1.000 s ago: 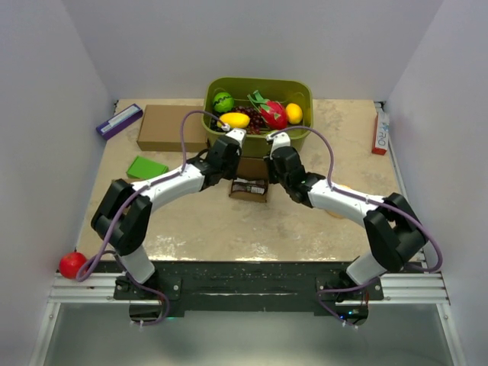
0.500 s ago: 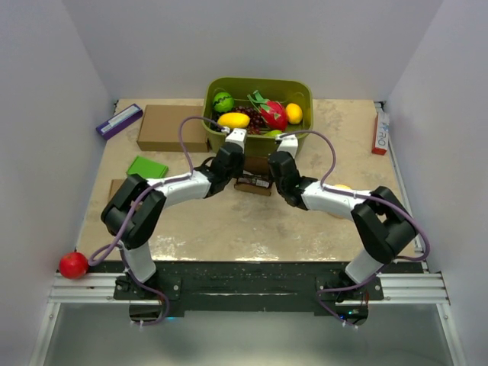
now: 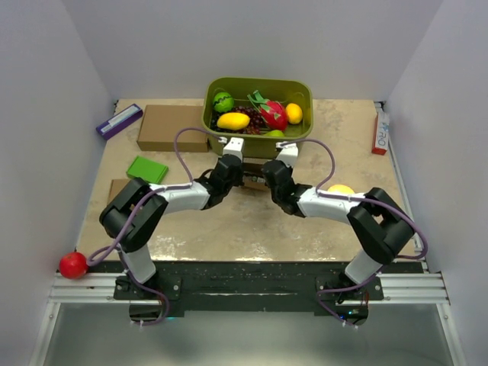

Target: Fold the paper box

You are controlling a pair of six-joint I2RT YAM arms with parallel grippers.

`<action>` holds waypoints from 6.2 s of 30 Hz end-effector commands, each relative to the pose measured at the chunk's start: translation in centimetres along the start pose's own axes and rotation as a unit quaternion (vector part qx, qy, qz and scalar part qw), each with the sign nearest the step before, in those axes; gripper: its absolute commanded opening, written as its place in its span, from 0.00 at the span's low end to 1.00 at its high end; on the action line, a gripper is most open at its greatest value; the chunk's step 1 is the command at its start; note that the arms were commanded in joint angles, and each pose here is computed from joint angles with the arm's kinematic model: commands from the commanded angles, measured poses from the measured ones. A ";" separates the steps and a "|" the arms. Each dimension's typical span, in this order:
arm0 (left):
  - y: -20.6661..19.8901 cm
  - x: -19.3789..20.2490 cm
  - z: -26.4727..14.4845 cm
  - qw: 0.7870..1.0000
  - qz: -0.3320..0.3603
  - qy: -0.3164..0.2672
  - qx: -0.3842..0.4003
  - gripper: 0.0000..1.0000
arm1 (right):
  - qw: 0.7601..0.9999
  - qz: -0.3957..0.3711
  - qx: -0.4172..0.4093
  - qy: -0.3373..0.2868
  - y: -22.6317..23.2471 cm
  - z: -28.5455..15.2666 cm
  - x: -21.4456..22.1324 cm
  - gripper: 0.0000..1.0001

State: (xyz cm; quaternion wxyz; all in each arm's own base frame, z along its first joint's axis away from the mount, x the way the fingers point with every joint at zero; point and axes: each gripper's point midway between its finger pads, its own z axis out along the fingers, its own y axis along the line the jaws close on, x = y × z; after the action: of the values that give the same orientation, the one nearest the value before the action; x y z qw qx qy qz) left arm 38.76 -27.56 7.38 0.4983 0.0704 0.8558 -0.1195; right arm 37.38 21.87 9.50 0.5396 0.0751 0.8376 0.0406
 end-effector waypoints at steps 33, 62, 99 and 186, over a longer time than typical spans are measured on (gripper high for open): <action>0.8 8.3 -5.6 0.996 0.071 -0.018 -0.048 0.00 | 0.983 0.110 -0.142 0.036 1.0 -12.8 -3.7 0.52; 1.4 5.7 -10.1 0.997 0.078 -0.020 -0.020 0.71 | 0.981 0.052 -0.098 0.161 6.4 -2.9 8.8 0.42; 0.6 0.3 -7.3 0.977 -0.117 0.054 0.172 0.87 | 0.971 0.084 -0.104 0.198 -3.5 -5.8 5.7 0.73; -6.5 2.9 -6.9 0.877 -0.276 0.203 0.337 0.13 | 0.964 -0.010 -0.265 0.023 -1.6 -11.2 -0.1 0.80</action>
State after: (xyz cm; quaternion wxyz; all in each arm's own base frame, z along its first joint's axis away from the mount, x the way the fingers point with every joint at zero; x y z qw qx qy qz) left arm 30.70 -32.29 7.04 0.2314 0.0113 0.8350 -0.4991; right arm 28.52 18.37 10.71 0.4561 0.0031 0.8360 0.3050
